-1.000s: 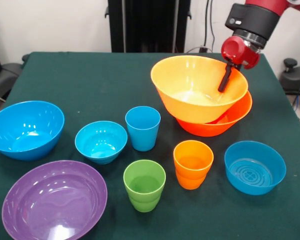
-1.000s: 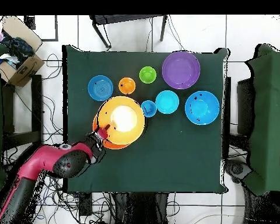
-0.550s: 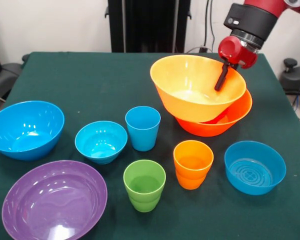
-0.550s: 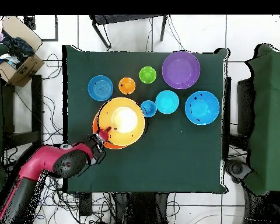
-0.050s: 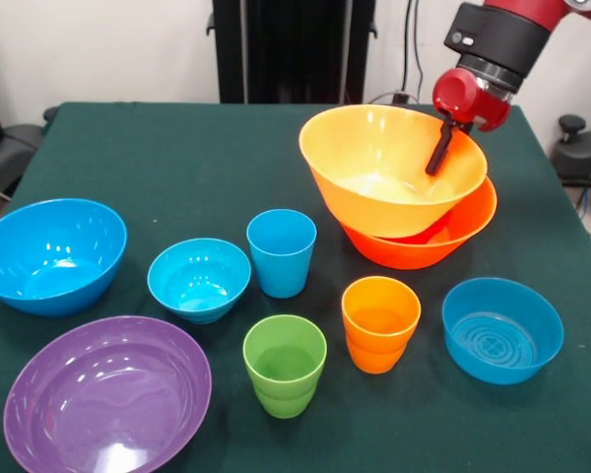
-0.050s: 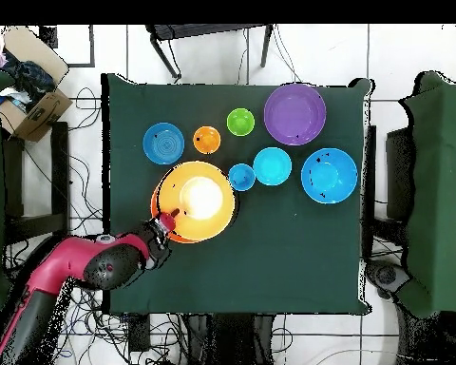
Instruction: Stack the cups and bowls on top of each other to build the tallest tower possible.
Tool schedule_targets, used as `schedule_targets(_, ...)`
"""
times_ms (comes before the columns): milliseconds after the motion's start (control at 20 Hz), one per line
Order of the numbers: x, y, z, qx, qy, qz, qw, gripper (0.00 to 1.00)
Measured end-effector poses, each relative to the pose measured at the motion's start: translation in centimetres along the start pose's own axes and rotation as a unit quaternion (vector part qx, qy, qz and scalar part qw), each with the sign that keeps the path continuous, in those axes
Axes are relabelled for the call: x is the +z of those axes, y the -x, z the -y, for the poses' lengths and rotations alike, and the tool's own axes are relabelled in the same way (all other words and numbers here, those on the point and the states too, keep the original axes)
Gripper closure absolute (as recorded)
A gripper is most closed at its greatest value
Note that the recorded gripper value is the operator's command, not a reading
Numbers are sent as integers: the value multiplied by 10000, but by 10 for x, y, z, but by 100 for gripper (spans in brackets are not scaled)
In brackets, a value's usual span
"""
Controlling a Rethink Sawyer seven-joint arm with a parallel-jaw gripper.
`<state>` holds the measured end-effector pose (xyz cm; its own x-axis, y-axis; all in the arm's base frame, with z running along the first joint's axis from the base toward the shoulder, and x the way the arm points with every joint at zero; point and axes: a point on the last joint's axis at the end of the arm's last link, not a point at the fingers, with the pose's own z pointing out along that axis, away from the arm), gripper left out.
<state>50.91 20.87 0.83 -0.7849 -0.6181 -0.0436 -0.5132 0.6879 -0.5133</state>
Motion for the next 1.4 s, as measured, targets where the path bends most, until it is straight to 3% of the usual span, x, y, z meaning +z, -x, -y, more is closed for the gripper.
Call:
schedule_targets(650, -14, 13, -9, 57, 404, -49, 9992, 100)
schedule_targets(1000, -16, 19, -14, 31, 474, 10, 9989, 100)
schedule_targets(1050, -17, 20, -16, 19, 476, 25, 9989, 0)
schedule_targets(1400, -18, 21, -18, -3, 469, 39, 9989, 0)
